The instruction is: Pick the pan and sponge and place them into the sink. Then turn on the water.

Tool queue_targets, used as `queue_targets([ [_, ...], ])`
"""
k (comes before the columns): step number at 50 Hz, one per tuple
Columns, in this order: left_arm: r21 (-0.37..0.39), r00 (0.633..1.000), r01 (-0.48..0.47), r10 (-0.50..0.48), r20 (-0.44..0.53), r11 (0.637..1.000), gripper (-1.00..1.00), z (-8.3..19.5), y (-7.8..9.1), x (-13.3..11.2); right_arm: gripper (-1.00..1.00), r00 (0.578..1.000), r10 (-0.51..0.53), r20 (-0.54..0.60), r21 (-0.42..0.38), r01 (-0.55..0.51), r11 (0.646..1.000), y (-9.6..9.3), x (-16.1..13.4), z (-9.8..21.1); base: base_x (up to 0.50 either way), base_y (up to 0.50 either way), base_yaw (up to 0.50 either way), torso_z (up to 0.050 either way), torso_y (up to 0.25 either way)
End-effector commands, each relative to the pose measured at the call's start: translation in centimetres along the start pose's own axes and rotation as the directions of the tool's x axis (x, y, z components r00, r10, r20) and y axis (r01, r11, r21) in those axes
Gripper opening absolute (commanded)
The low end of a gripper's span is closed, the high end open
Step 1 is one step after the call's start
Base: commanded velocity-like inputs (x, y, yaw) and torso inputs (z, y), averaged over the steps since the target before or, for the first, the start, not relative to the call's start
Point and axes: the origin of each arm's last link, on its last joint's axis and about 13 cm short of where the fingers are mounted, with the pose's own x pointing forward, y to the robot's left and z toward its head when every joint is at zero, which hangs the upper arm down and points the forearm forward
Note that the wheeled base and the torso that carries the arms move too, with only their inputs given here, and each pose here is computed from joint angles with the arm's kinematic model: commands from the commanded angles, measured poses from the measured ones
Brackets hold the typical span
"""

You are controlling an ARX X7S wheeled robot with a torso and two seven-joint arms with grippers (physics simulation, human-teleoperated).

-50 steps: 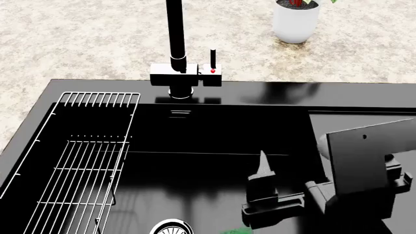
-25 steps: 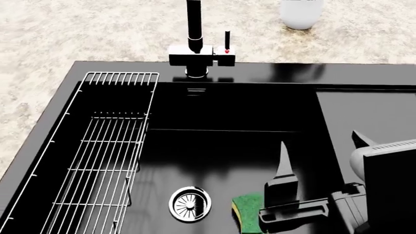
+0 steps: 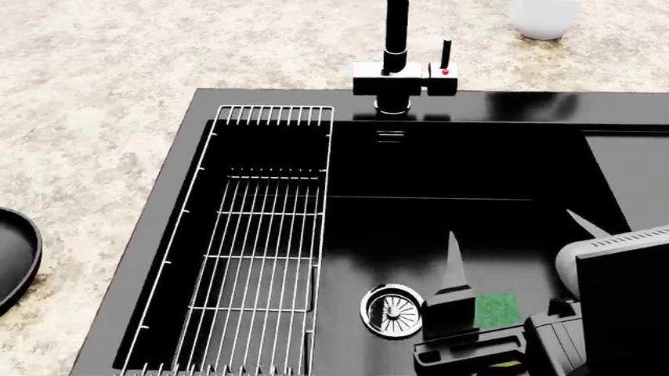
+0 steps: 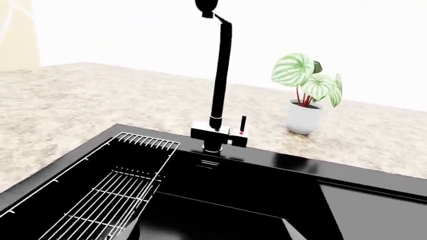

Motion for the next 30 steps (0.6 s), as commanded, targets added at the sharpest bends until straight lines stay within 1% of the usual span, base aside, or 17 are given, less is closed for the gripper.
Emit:
queue_targets([
  [1, -0.023, 1.000, 0.002, -0.002, 0.005, 1.000, 1.00, 0.04, -0.12, 0.28, 1.00, 1.000, 0.009, 0.005, 0.000, -0.009, 1.000, 0.07, -0.10, -0.05, 0.00, 0.50, 0.00, 0.000, 0.000],
  [10, -0.021, 1.000, 0.003, -0.003, -0.003, 1.000, 1.00, -0.01, 0.15, 0.17, 1.00, 1.000, 0.006, 0.006, 0.009, -0.006, 1.000, -0.02, 0.13, -0.02, 0.00, 0.48, 0.00, 0.000, 0.000],
  [15, -0.022, 1.000, 0.006, -0.007, -0.008, 1.000, 1.00, -0.08, 0.61, -0.17, 1.00, 1.000, 0.002, -0.002, 0.009, -0.002, 1.000, 0.02, 0.09, -0.27, 0.00, 0.22, 0.00, 0.000, 0.000],
  [19, -0.020, 1.000, 0.010, -0.010, -0.007, 1.000, 1.00, 0.01, -0.18, 0.37, 1.00, 1.000, -0.005, -0.009, 0.009, 0.005, 1.000, -0.09, 0.03, -0.31, 0.00, 0.22, 0.00, 0.000, 0.000],
  [22, -0.018, 1.000, 0.014, -0.014, -0.007, 1.000, 1.00, 0.06, -0.05, 0.18, 1.00, 1.000, -0.001, -0.004, 0.007, 0.001, 1.000, -0.08, 0.05, -0.18, 0.00, 0.22, 0.00, 0.000, 0.000],
  [23, -0.017, 1.000, 0.020, -0.020, -0.008, 1.000, 1.00, 0.10, -0.16, 0.10, 1.00, 1.000, 0.005, -0.014, -0.011, -0.005, 1.000, -0.03, 0.04, -0.27, 0.00, 0.22, 0.00, 0.000, 0.000],
  [27, -0.015, 1.000, 0.024, -0.024, -0.004, 1.000, 1.00, 0.34, 0.05, -0.17, 1.00, 1.000, 0.004, -0.013, -0.005, -0.004, 1.000, -0.03, 0.02, -0.27, 0.00, 0.22, 0.00, 0.000, 0.000],
  [30, -0.016, 1.000, 0.021, -0.022, -0.009, 1.000, 1.00, 0.08, 0.03, -0.14, 1.00, 1.000, 0.002, -0.017, -0.006, -0.002, 1.000, -0.01, 0.01, -0.29, 0.00, 0.47, 0.00, 0.000, 0.000],
])
